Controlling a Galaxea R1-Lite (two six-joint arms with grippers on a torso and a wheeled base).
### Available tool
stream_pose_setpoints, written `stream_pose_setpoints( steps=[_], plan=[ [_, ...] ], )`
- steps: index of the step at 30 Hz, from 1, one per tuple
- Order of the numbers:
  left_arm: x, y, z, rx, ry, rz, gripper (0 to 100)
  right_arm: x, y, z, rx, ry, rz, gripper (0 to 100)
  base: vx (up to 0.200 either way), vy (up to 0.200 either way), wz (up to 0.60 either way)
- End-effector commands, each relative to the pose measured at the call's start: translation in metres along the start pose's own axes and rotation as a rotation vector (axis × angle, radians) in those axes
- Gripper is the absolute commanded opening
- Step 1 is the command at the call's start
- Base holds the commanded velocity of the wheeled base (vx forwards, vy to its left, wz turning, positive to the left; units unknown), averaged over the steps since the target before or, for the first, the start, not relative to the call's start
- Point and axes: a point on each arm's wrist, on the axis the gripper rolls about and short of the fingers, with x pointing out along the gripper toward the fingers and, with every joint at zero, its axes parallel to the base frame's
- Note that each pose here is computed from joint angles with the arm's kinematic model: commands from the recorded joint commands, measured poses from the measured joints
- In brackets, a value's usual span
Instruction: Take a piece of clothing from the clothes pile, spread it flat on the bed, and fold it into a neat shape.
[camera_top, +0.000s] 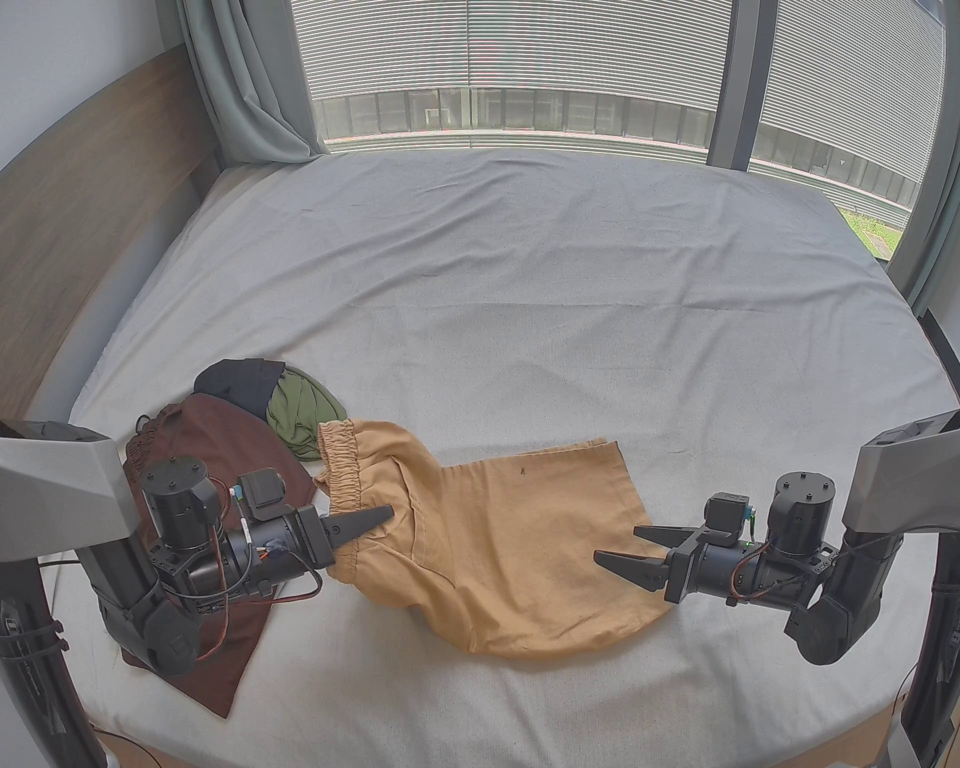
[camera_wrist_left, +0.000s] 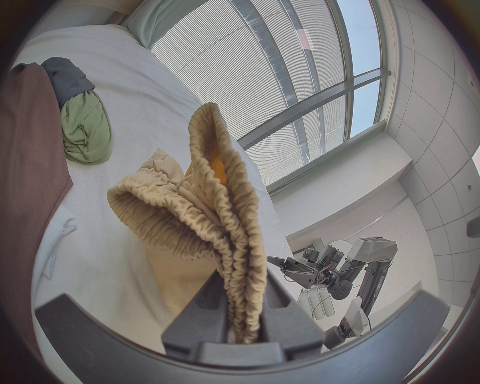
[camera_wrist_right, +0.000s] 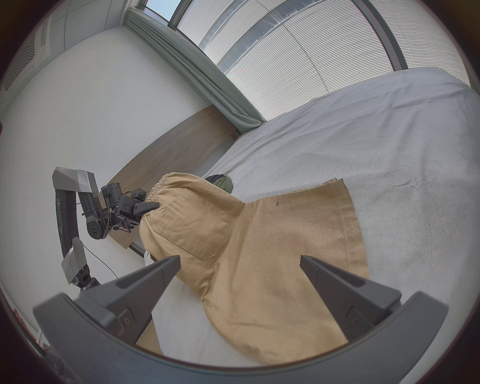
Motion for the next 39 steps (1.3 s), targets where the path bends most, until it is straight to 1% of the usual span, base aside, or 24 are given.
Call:
stream_pose_setpoints(
  steps=[1,9,16,21,30,31,36,37,39],
  plan=[
    [0.008,-0.002,-0.001,-0.005,0.010,-0.020,0,0.000,0.000,0.000,-0.001,-0.002,0.000,100,0.000,0.000,0.00],
    [0.026,-0.006,-0.006,-0.006,0.004,-0.026,0,0.001,0.000,0.001,-0.003,-0.004,0.001,100,0.000,0.000,0.00],
    [0.031,-0.005,-0.007,-0.006,0.003,-0.029,0,0.001,0.000,0.001,-0.003,-0.006,0.001,100,0.000,0.000,0.00],
    [0.037,-0.008,-0.007,0.000,0.006,-0.046,0,0.001,0.000,0.002,-0.006,-0.009,0.002,100,0.000,0.000,0.00],
    [0.060,-0.016,-0.009,-0.074,0.020,-0.109,0,0.001,0.000,0.007,-0.008,-0.029,0.003,100,0.000,0.000,0.00],
    [0.064,-0.017,-0.010,-0.086,0.025,-0.117,0,0.001,0.000,0.011,-0.014,-0.044,0.001,100,0.000,0.000,0.00],
    [0.079,-0.016,-0.018,-0.088,0.045,-0.134,0,0.000,-0.002,0.023,-0.024,-0.087,-0.003,100,0.000,0.000,0.00],
    [0.087,-0.014,-0.022,-0.089,0.052,-0.138,0,-0.003,-0.005,0.031,-0.017,-0.117,-0.012,100,0.000,0.000,0.00],
    [0.094,-0.014,-0.027,-0.089,0.061,-0.144,0,-0.005,-0.007,0.037,-0.008,-0.141,-0.015,100,0.000,0.000,0.00]
  ],
)
